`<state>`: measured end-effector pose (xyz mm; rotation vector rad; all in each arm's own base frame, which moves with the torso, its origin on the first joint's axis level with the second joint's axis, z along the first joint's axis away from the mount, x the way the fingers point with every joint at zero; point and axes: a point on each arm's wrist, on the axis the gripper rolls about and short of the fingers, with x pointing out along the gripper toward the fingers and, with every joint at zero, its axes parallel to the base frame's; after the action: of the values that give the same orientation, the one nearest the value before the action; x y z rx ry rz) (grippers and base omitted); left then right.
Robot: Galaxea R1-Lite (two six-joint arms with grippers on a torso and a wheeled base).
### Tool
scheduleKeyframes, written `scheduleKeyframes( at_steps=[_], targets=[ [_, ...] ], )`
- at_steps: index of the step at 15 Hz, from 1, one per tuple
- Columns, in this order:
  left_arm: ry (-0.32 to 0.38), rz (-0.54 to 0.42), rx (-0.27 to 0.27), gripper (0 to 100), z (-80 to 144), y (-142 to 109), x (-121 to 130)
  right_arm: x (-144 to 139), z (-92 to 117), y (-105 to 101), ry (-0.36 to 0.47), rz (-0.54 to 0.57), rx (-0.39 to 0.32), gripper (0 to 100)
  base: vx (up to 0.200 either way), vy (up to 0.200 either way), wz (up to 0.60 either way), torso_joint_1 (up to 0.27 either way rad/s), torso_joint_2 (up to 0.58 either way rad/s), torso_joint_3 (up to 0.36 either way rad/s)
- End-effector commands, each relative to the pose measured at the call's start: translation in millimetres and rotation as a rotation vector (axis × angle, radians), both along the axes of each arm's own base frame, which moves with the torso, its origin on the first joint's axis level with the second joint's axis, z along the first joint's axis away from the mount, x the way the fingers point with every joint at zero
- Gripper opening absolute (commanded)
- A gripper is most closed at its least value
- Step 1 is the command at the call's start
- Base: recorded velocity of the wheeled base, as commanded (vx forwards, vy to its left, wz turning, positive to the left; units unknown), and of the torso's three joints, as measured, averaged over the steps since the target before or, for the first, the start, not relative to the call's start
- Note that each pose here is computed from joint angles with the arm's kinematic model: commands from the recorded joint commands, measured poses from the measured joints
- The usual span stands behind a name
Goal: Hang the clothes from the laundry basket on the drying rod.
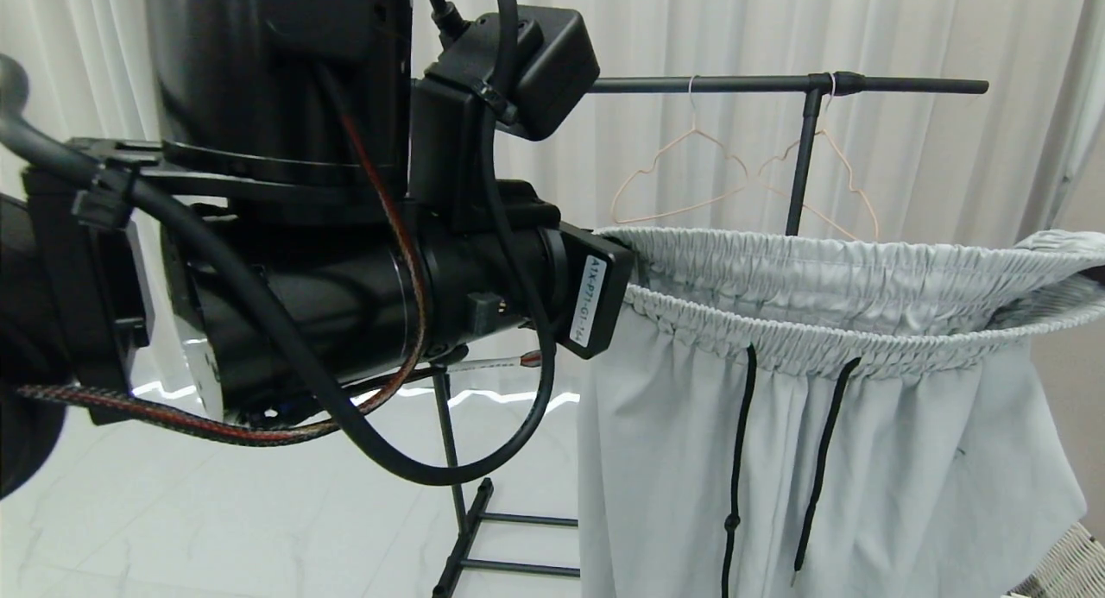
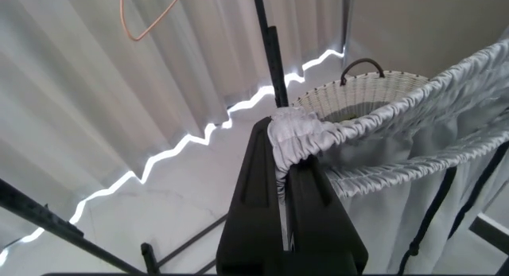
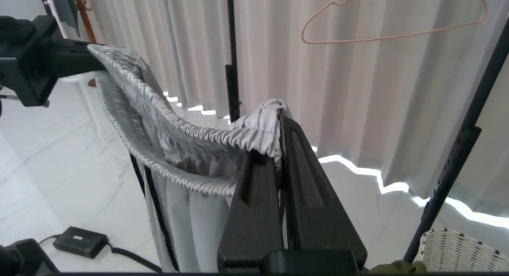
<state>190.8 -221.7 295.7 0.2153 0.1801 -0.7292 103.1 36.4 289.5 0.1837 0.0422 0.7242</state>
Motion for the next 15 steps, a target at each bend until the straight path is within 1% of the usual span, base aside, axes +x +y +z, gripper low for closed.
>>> scheduleKeyframes(
  at_steps=[1,15],
  targets=[
    [-0.006,0.000,-0.009,0,2.9,0.3,-0.7,1.4,-0.3,0.5,0.004,0.002,0.000,0,0.000,0.000,0.00,0.000,0.00,0.000],
    [0.002,-0.008,0.003,0,-1.7,-3.3,0.0,0.6,-0.5,0.3,0.004,0.002,0.000,0,0.000,0.000,0.00,0.000,0.00,0.000]
  ],
)
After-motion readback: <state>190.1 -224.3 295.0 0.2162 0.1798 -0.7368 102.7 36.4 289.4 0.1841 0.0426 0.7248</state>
